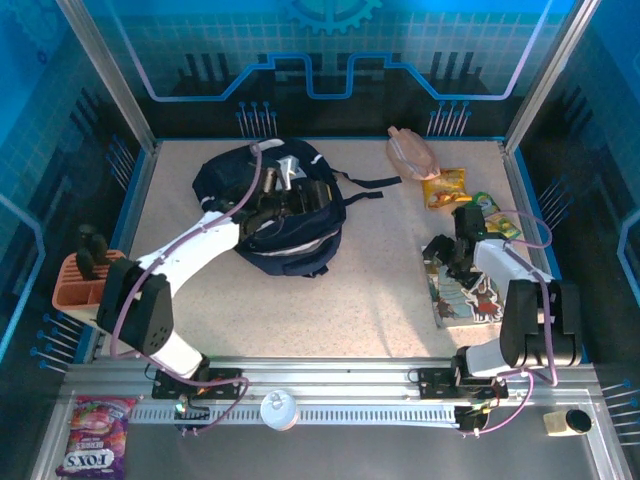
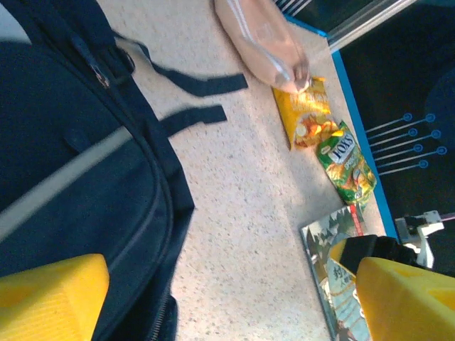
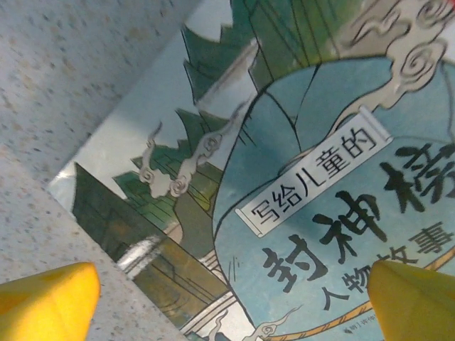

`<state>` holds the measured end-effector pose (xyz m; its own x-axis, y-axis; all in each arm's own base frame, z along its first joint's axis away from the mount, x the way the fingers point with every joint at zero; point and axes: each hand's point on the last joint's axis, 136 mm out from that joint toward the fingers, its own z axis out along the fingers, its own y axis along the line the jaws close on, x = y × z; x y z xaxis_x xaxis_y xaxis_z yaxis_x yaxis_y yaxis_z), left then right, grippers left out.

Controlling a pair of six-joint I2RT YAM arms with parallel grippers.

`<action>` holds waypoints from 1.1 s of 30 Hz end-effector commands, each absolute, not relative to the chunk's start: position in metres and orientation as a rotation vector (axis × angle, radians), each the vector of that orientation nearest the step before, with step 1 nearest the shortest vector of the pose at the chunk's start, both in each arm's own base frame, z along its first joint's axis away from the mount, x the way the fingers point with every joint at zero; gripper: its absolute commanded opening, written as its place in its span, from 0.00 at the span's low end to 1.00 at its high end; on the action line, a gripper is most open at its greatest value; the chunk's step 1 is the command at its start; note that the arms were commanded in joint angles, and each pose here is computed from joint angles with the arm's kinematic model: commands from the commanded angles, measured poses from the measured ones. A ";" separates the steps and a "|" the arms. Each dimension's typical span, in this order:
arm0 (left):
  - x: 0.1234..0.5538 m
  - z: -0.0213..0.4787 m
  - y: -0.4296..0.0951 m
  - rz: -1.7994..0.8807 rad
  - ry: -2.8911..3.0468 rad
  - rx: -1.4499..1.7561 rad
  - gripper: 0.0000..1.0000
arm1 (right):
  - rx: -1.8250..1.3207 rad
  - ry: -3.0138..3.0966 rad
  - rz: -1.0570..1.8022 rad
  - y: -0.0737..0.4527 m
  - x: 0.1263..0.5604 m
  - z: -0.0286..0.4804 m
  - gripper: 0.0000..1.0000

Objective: Pack the student bag

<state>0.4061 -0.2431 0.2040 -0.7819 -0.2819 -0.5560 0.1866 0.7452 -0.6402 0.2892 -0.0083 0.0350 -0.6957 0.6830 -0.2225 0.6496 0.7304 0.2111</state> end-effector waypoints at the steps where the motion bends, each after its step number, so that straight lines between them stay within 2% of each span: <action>1: 0.404 0.201 -0.265 -0.985 2.328 -0.057 0.99 | 1.085 2.659 0.208 -0.004 0.287 0.027 0.96; 9: 0.389 0.177 -0.314 -1.026 2.444 0.011 0.99 | 1.101 2.702 0.352 0.041 0.300 0.015 0.94; 15: 0.374 0.153 -0.350 -1.089 2.541 0.036 0.95 | 1.089 2.689 0.618 0.099 0.323 0.017 0.91; 19: 0.366 0.130 -0.369 -1.090 2.612 0.043 0.90 | 1.046 2.572 0.907 0.130 0.345 0.041 0.83; 23: 0.363 0.109 -0.387 -1.143 2.692 0.002 0.79 | 0.980 2.474 0.981 0.120 0.359 0.070 0.78; 33: 0.361 0.076 -0.400 -1.127 2.757 -0.134 0.60 | 0.904 2.544 0.623 0.050 0.347 0.071 0.69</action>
